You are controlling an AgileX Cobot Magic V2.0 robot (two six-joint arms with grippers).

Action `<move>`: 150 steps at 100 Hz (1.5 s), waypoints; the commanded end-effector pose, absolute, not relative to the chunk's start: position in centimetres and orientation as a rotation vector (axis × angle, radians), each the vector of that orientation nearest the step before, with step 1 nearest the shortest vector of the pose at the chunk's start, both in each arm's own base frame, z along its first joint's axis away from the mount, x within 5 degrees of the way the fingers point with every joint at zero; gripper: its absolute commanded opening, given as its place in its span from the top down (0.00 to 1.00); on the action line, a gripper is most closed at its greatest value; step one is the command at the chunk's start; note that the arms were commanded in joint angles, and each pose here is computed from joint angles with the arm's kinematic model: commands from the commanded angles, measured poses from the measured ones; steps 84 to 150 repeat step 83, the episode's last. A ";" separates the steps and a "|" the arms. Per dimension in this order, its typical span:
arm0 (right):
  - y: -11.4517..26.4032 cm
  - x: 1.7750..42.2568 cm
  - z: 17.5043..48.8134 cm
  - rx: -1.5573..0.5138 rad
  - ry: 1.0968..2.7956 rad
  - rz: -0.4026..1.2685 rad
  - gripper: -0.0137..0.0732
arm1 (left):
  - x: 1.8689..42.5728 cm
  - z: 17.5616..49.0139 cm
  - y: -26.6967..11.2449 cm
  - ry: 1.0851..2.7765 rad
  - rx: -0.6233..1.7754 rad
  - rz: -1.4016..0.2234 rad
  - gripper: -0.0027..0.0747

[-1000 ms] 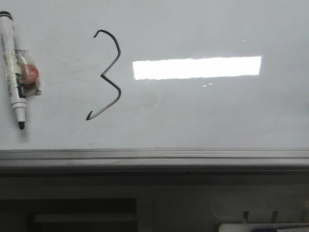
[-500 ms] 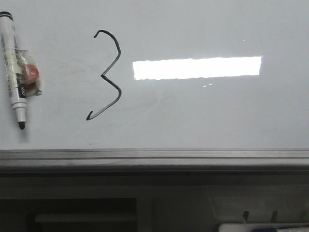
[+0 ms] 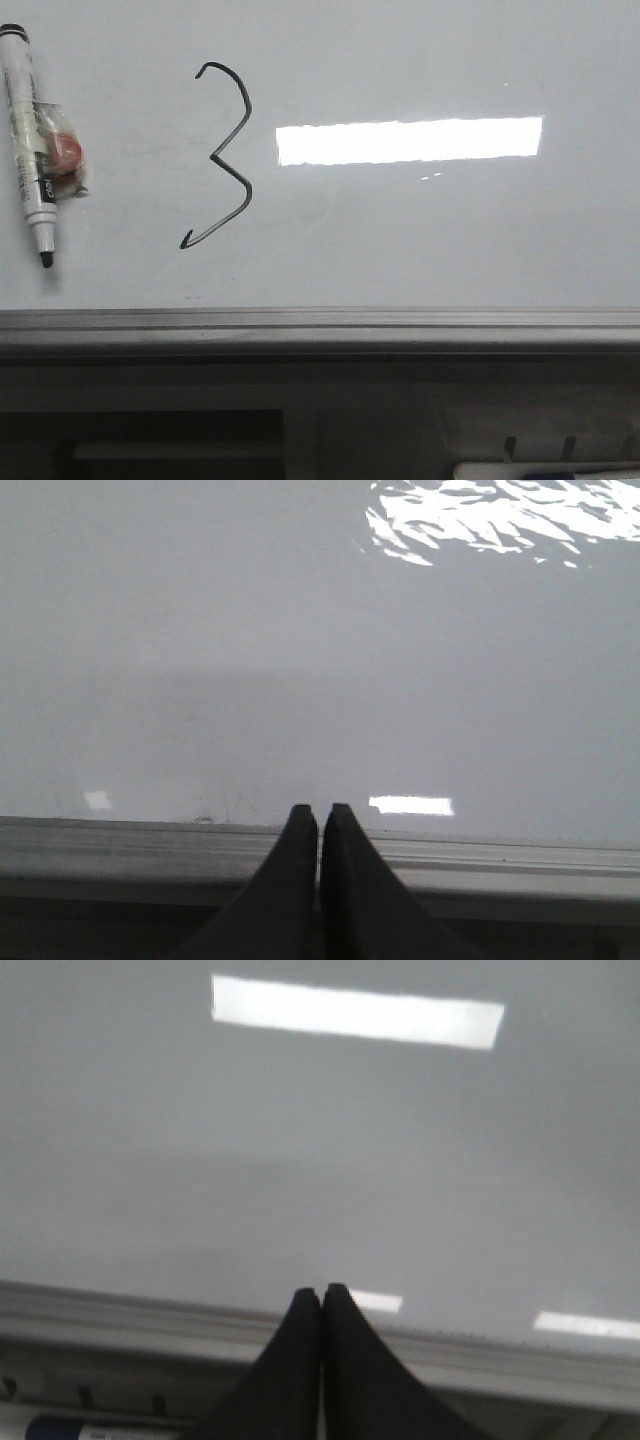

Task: Write number 3 on whiteboard

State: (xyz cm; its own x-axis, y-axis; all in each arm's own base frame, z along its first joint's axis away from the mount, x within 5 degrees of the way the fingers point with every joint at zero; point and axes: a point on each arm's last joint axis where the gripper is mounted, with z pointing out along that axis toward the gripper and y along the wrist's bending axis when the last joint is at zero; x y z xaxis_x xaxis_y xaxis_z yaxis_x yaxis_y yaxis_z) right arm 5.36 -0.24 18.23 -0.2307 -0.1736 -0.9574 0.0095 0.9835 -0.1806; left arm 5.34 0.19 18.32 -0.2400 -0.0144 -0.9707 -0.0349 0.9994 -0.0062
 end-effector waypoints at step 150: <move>-0.3 5.3 17.3 -0.105 1.816 -0.162 0.90 | 5.3 18.5 0.2 1.749 -0.045 0.011 0.99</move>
